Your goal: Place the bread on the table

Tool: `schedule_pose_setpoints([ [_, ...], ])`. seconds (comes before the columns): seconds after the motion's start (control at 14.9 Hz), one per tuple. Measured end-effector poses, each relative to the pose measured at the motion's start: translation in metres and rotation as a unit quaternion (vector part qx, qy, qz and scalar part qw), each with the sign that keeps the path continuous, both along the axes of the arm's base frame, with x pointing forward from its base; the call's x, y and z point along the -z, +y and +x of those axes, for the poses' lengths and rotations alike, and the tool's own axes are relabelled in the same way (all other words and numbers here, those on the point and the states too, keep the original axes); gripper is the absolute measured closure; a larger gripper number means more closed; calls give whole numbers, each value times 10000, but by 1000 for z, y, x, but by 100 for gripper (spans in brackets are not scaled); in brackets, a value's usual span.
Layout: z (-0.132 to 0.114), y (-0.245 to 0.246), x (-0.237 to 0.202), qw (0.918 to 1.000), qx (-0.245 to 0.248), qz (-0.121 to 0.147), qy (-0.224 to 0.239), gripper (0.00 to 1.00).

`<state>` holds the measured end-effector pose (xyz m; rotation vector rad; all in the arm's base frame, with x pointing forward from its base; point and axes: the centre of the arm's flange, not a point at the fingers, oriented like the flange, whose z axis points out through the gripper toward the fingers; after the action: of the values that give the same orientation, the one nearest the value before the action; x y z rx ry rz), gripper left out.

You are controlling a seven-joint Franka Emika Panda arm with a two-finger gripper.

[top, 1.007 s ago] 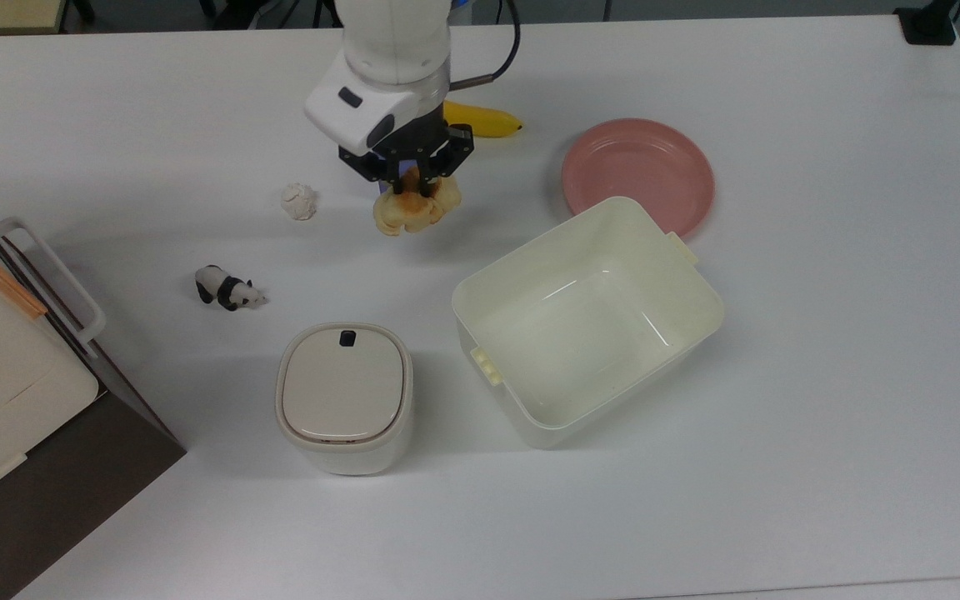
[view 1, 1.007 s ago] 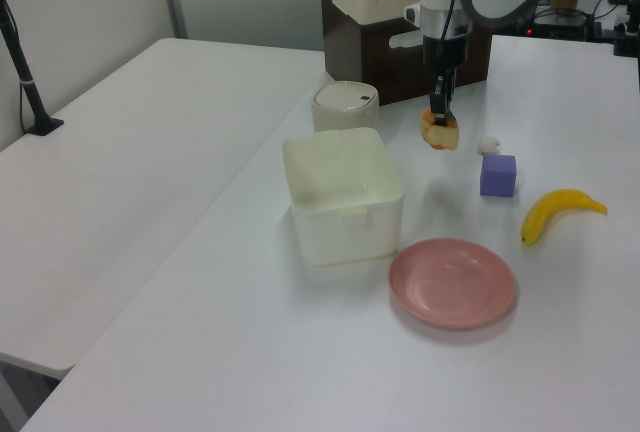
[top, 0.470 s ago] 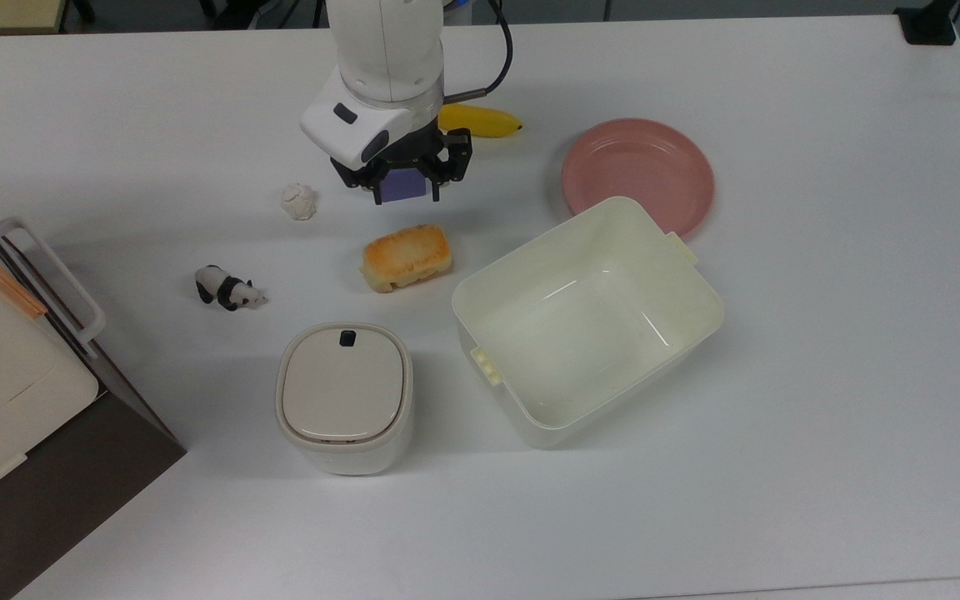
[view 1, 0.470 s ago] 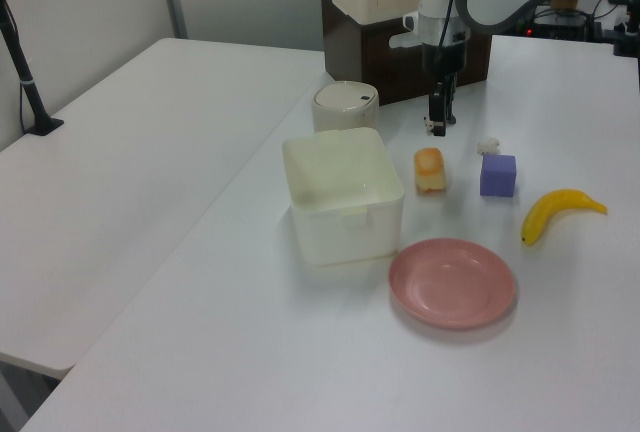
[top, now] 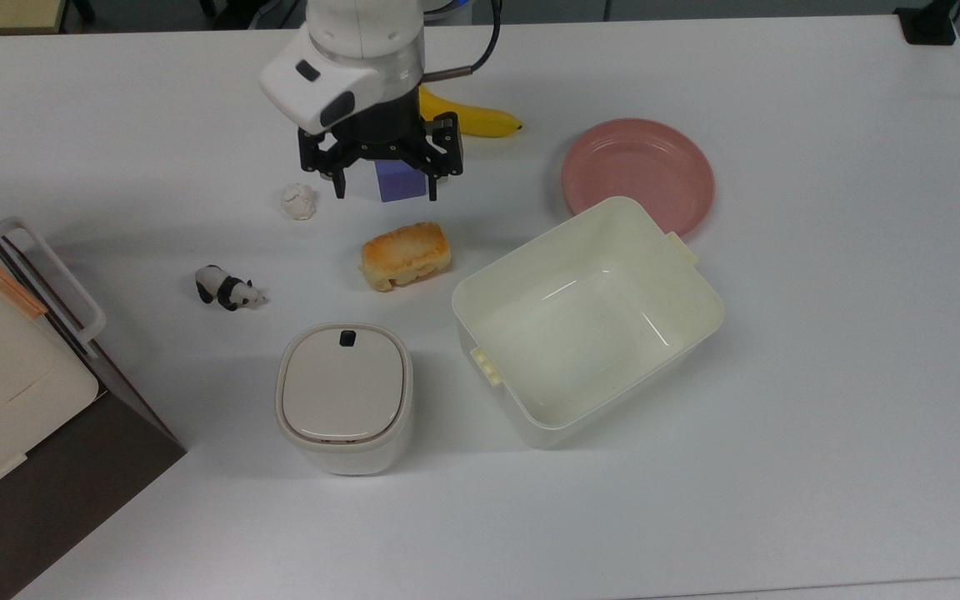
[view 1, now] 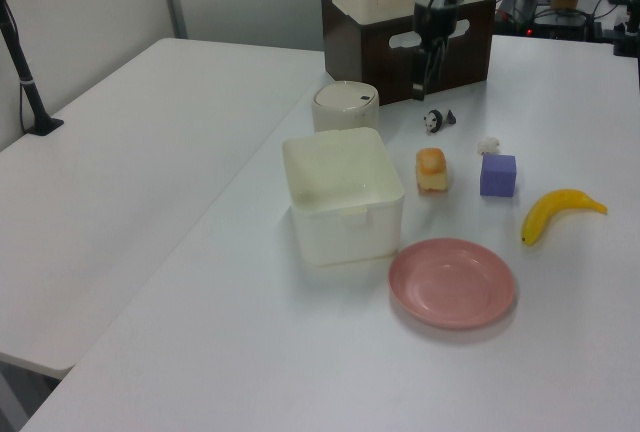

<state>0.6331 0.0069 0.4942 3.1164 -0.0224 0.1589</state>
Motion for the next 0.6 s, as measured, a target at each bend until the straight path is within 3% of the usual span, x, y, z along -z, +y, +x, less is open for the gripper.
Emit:
schedule_pose_setpoints([
  [0.13, 4, -2, -17, 9998, 101, 12, -162, 0],
  [0.6, -4, -4, -67, 9997, 184, 98, 160, 0],
])
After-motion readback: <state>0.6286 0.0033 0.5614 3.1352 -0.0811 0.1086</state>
